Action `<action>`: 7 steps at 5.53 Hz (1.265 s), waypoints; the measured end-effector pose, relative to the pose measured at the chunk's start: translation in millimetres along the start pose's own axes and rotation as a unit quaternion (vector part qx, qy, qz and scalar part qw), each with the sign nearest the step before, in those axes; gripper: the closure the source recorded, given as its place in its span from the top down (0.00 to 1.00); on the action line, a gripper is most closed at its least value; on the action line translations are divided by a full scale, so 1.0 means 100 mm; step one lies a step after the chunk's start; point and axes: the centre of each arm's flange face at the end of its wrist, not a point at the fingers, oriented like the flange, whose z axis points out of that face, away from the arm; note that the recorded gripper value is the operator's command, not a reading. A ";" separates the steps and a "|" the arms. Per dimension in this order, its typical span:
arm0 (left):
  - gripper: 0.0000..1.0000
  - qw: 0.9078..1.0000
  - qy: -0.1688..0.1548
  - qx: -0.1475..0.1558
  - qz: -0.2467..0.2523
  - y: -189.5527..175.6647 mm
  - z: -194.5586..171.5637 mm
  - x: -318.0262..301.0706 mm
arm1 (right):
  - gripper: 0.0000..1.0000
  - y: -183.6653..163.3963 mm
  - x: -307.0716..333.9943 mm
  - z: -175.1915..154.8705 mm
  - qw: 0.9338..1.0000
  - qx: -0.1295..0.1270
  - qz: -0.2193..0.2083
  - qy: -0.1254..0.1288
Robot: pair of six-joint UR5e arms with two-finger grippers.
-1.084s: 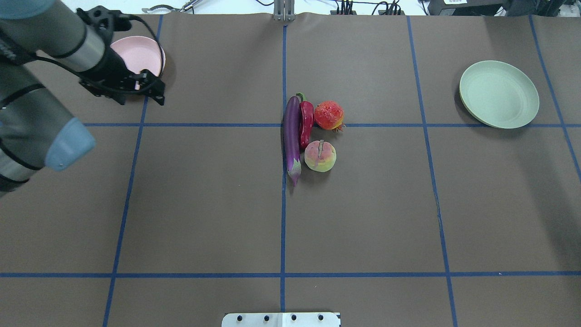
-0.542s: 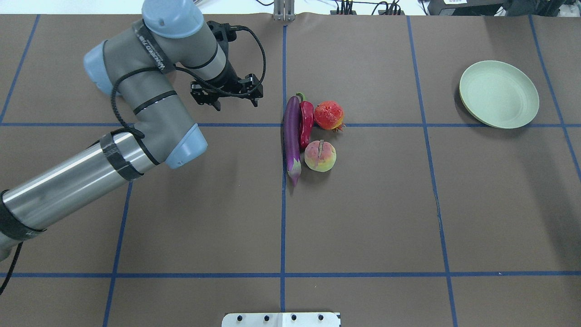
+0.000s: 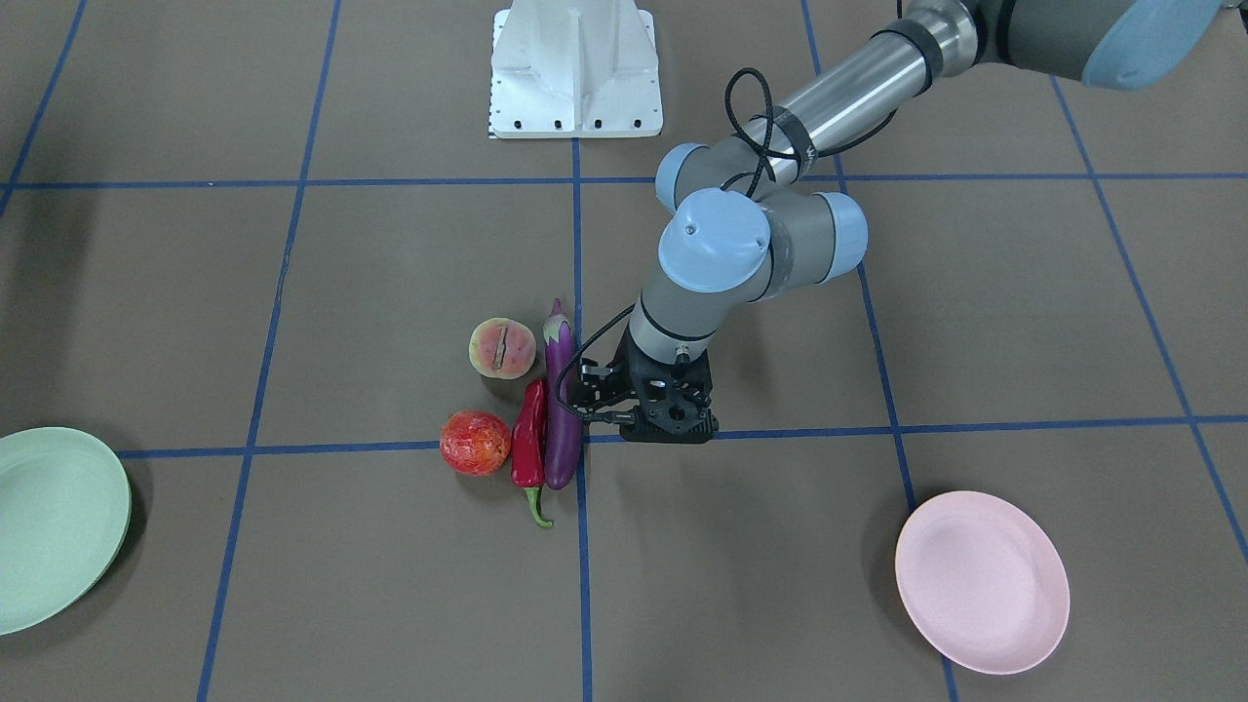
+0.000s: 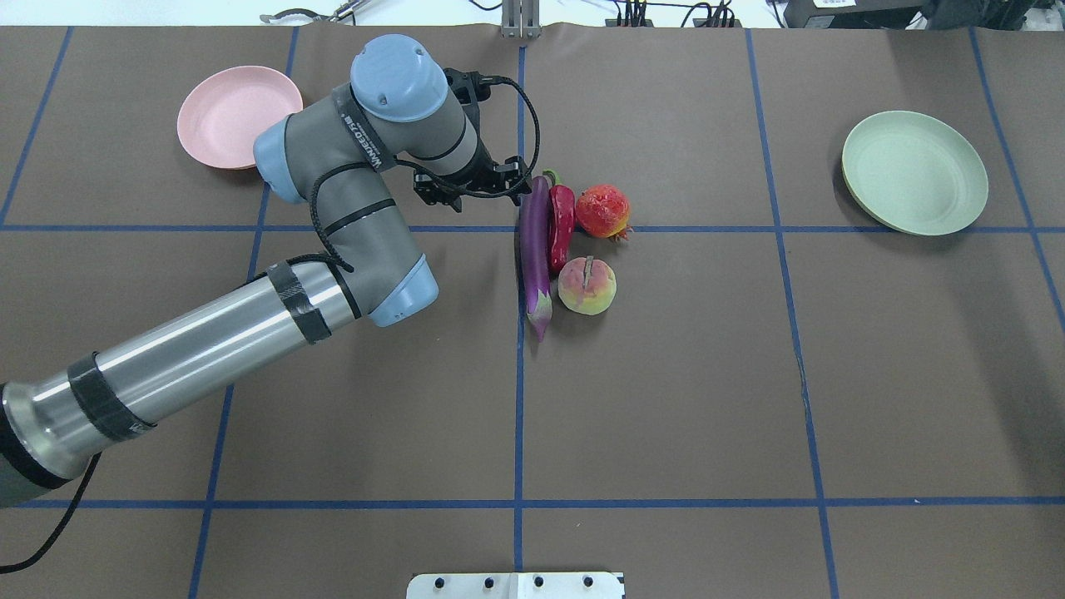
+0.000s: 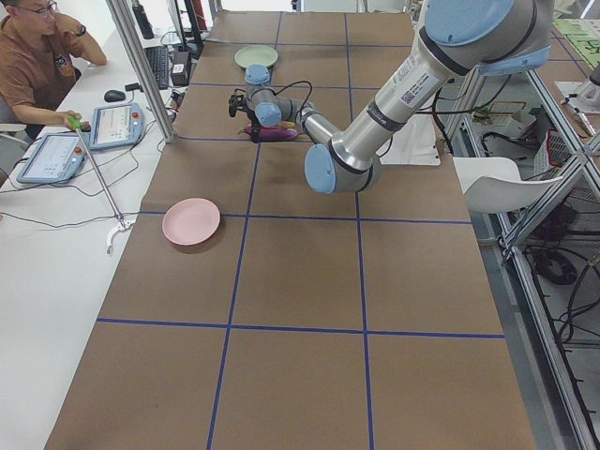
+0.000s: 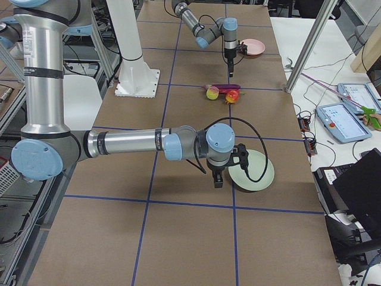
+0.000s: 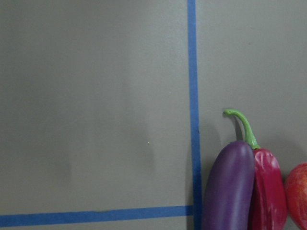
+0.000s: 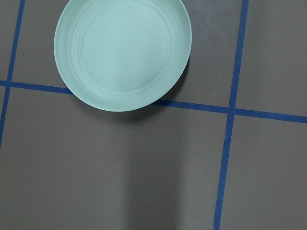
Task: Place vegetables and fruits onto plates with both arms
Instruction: 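Move the left gripper over the purple eggplant, then lower the left gripper and grasp the purple eggplant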
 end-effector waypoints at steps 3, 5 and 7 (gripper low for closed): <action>0.80 1.000 -0.005 0.011 0.008 0.04 0.21 0.26 | 1.00 0.00 0.00 0.00 1.000 0.000 0.000 0.000; 0.75 1.000 -0.004 0.008 0.013 0.11 0.33 0.32 | 1.00 0.00 0.00 0.00 1.000 0.000 0.000 0.000; 0.70 1.000 -0.006 0.004 0.013 0.13 0.42 0.29 | 1.00 0.00 0.02 0.02 1.000 -0.002 0.002 0.000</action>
